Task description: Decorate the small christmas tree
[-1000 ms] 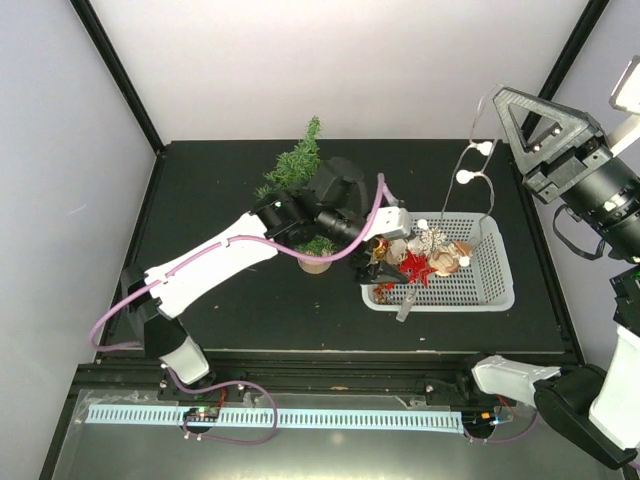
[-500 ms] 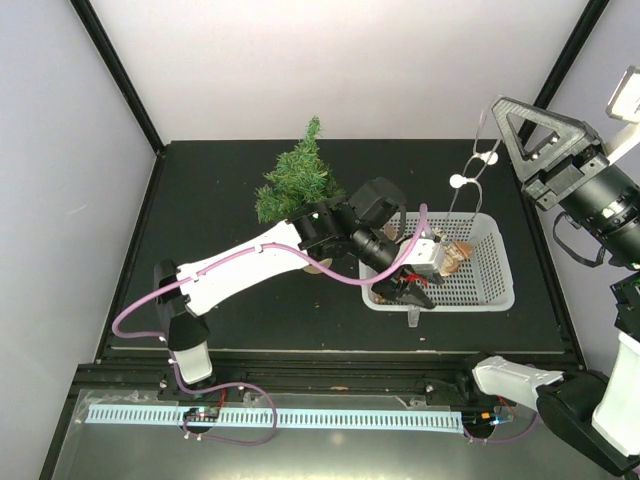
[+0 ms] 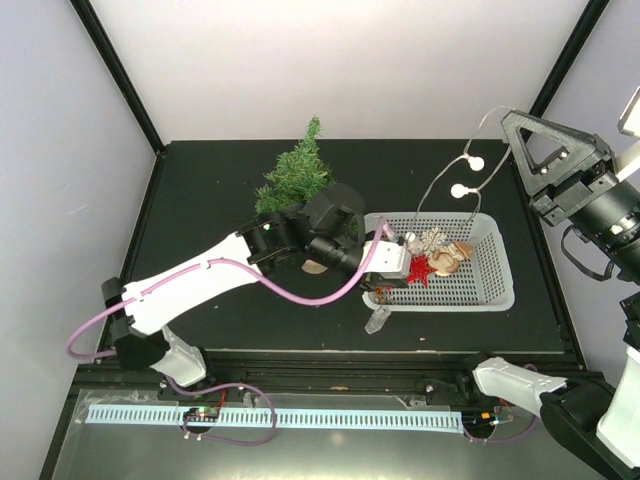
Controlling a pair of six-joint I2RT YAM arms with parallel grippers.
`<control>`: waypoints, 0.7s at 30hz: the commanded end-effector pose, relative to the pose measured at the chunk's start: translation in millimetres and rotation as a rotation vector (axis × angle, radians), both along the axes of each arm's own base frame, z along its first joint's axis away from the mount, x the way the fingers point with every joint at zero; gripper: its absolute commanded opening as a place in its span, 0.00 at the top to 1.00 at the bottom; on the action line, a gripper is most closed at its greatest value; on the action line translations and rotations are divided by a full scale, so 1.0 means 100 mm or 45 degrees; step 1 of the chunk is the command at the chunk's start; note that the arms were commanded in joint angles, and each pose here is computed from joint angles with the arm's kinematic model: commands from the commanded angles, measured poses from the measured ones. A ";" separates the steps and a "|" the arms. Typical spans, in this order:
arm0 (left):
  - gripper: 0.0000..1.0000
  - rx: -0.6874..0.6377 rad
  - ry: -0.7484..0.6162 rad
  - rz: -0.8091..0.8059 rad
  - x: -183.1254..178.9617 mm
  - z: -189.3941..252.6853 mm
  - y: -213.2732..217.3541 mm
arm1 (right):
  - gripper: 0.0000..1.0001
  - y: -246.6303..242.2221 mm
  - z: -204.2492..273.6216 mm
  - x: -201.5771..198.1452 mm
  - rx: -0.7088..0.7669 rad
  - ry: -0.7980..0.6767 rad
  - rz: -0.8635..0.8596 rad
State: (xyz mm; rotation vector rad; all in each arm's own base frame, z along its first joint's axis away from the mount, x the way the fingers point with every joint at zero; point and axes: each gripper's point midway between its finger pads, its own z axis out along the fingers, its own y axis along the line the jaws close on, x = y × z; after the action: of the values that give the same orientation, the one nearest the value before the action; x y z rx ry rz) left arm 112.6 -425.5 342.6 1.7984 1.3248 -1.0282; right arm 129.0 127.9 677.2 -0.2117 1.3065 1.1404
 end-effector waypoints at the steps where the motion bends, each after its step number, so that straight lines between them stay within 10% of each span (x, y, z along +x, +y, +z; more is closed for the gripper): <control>1: 0.98 0.017 -0.147 0.093 0.12 -0.07 0.13 | 0.99 0.06 0.02 -0.15 -0.031 -0.059 0.084; 21: 0.99 -0.043 -0.626 0.319 0.52 0.43 0.45 | 0.99 0.03 -0.23 -0.15 -0.139 -0.012 0.034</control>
State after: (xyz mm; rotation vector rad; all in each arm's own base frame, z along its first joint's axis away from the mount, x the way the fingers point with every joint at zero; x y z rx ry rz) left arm 162.1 -403.8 324.0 1.7369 1.3432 -0.5725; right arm 107.0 135.8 662.6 -0.3366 1.3410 1.1556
